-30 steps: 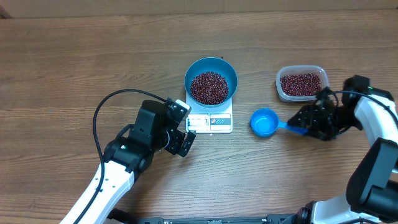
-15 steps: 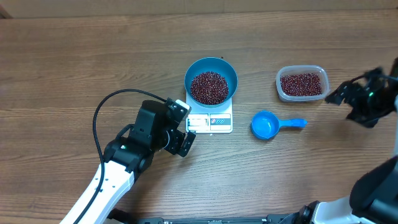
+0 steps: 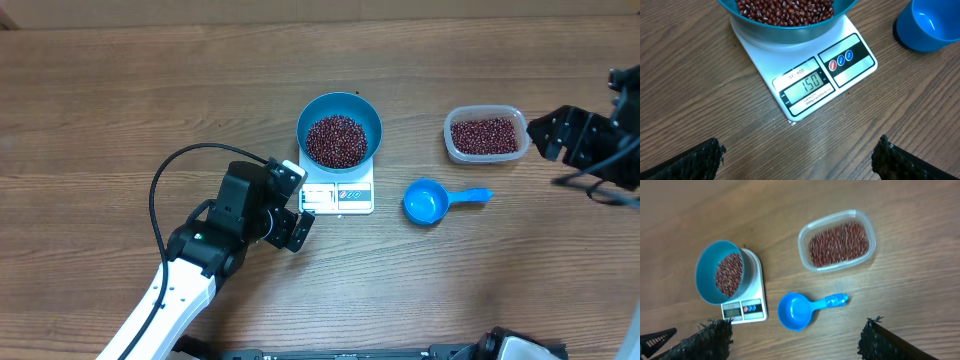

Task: Scoop item into bowl and weigh 150g on scale

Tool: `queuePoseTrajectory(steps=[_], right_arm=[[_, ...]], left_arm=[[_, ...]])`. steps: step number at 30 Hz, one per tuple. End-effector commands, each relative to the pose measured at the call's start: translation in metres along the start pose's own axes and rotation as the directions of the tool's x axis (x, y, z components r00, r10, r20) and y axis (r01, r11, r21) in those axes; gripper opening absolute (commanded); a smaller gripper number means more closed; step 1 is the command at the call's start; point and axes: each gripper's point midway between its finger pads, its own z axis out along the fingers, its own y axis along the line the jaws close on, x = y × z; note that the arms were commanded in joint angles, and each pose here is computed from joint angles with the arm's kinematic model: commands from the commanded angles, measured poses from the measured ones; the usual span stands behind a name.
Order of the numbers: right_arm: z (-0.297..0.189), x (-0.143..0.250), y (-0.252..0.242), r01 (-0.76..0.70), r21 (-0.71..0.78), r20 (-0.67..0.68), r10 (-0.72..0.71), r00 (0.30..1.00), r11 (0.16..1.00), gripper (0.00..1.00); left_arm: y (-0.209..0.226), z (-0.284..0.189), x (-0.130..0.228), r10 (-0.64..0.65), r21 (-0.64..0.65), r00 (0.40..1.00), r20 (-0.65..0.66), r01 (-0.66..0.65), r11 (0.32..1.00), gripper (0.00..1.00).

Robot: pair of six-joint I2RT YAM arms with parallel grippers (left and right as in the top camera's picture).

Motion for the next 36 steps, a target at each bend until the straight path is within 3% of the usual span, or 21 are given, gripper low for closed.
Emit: queuePoseTrajectory(steps=[1, 7, 23, 27, 36], right_arm=[[-0.036, 0.0, 0.018, 0.05, -0.011, 0.108, -0.049, 0.993, 0.999, 1.0], [-0.057, 0.012, 0.028, 0.074, -0.013, 0.157, -0.071, 0.985, 0.997, 1.0], [-0.045, 0.007, 0.015, 0.08, 0.039, 0.178, -0.086, 0.98, 0.996, 1.0], [-0.038, -0.001, 0.023, 0.181, 0.074, 0.317, -0.196, 0.928, 0.981, 1.0], [-0.011, 0.009, 0.058, 0.385, 0.07, 0.647, -0.336, 0.685, 0.92, 1.0]], left_arm=[[-0.001, 0.0, 0.0, -0.013, 0.001, 1.0, 0.004, 0.013, 1.0, 0.99], [-0.001, 0.0, 0.0, -0.013, 0.001, 1.0, 0.004, 0.013, 1.0, 1.0], [-0.001, 0.0, 0.0, -0.013, 0.001, 1.0, 0.004, 0.013, 1.0, 1.0], [-0.001, 0.0, 0.0, -0.013, 0.001, 1.0, 0.004, 0.013, 1.0, 0.99], [-0.001, 0.0, 0.0, -0.013, 0.001, 1.0, 0.004, 0.013, 1.0, 1.0]])
